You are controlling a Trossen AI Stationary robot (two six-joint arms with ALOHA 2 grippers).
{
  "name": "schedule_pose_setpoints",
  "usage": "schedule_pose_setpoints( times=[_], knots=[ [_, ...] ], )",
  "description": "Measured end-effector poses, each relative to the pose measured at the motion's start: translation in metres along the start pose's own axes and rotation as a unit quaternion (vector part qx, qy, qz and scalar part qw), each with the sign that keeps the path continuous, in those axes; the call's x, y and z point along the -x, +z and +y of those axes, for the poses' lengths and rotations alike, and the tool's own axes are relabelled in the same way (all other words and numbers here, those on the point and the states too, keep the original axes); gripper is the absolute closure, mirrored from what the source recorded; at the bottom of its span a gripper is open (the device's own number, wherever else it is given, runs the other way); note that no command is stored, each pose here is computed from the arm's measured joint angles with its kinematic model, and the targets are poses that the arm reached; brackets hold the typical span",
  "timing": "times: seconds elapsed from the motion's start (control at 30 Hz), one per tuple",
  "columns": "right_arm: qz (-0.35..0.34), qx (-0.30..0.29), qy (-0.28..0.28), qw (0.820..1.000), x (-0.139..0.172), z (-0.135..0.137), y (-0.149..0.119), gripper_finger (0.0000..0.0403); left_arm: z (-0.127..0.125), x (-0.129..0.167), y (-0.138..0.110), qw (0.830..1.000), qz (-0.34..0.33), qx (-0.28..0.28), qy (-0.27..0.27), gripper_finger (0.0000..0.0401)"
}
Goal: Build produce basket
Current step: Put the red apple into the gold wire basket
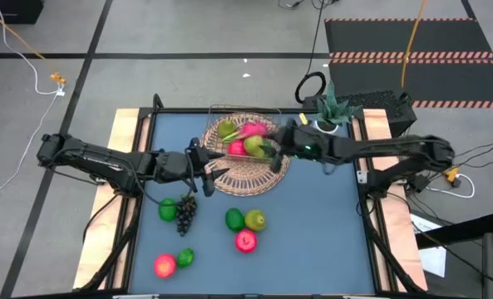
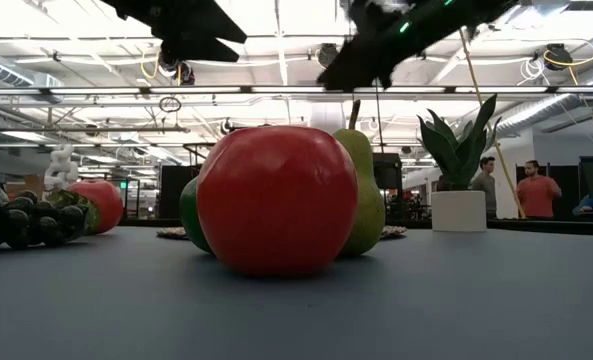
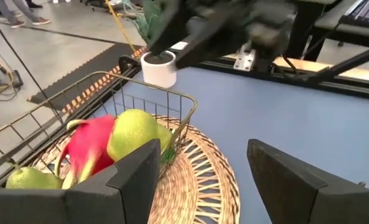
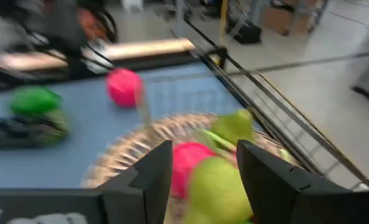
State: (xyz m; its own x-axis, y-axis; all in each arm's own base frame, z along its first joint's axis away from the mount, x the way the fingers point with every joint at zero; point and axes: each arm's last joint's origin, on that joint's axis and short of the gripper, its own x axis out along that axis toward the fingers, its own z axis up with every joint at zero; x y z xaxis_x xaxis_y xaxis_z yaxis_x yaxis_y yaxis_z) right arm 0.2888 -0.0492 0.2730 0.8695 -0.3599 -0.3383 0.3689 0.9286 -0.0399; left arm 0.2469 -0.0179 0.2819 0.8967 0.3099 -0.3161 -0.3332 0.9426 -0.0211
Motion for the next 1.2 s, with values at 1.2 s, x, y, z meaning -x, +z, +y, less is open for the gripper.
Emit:
schedule_pose_setpoints(
  times=[1.2],
  knots=[
    [-0.089, -0.052, 0.23, 0.968, 0.069, 0.1, -0.111, 0.0234, 0.065, 0.039, -0.066, 0.872, 0.289, 0.166, 0.358, 0.0121]
  ],
)
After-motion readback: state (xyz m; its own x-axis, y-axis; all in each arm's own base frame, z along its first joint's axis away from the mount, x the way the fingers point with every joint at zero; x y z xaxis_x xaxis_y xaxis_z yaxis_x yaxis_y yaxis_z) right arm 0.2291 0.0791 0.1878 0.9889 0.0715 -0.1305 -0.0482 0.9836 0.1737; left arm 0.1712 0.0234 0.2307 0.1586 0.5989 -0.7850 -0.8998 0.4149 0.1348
